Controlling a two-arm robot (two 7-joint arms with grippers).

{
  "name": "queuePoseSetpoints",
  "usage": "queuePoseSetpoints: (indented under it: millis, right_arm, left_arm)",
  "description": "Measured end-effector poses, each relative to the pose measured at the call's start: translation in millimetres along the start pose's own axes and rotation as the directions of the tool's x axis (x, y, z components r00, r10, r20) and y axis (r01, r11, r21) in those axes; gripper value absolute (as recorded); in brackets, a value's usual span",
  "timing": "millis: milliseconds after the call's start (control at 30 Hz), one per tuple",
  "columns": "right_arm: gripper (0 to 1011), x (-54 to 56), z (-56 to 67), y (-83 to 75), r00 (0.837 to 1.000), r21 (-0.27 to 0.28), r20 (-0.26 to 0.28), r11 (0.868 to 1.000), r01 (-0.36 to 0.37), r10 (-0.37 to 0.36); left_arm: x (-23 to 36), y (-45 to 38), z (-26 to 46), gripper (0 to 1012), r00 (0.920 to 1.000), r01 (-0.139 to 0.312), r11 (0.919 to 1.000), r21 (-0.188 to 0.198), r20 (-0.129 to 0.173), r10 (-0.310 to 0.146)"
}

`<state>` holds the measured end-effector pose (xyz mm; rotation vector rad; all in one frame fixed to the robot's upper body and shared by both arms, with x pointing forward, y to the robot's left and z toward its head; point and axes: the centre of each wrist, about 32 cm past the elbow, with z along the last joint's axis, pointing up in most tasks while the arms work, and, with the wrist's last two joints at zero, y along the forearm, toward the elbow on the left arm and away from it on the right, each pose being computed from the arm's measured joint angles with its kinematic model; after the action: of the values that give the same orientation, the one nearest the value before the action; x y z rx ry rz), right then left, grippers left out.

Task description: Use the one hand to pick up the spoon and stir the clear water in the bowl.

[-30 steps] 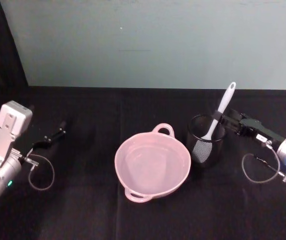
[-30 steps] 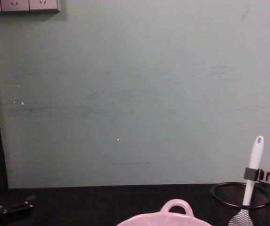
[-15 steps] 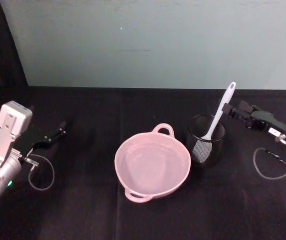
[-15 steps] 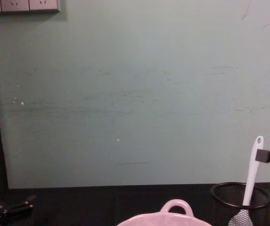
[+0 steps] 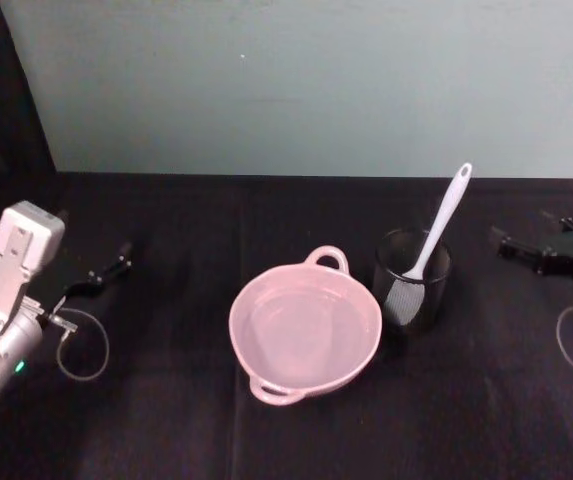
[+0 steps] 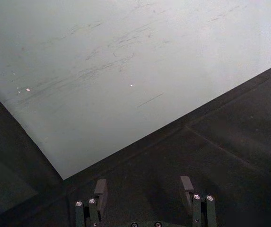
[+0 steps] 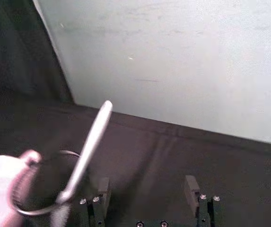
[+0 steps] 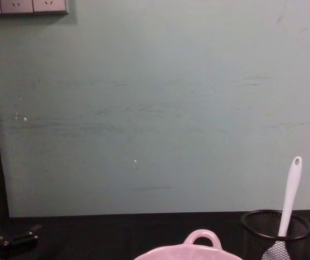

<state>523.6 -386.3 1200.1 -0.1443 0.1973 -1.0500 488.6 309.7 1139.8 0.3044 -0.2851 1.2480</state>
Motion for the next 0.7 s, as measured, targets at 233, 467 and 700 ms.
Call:
queuePoseSetpoints:
  millis: [233,467,700]
  right_arm:
    - [1002,-4.8,-29.5,15.0,0.975,0.030,0.212,0.998,0.057,-0.062]
    - [1002,-8.7,-42.8,24.1,0.969,0.067,0.243,0.997,0.032,-0.048]
    - [1002,-11.1,-44.3,26.5,0.962,0.039,0.268,0.999,0.034,-0.044]
  left_arm:
    - [0.0,0.0,0.0,1005,1.0000,0.000,1.0000,0.000,0.000,0.000]
    - [0.0,0.0,0.0,1005,1.0000,0.000,1.0000,0.000,0.000,0.000]
    - [0.0,0.0,0.0,1005,1.0000,0.000,1.0000,0.000,0.000,0.000]
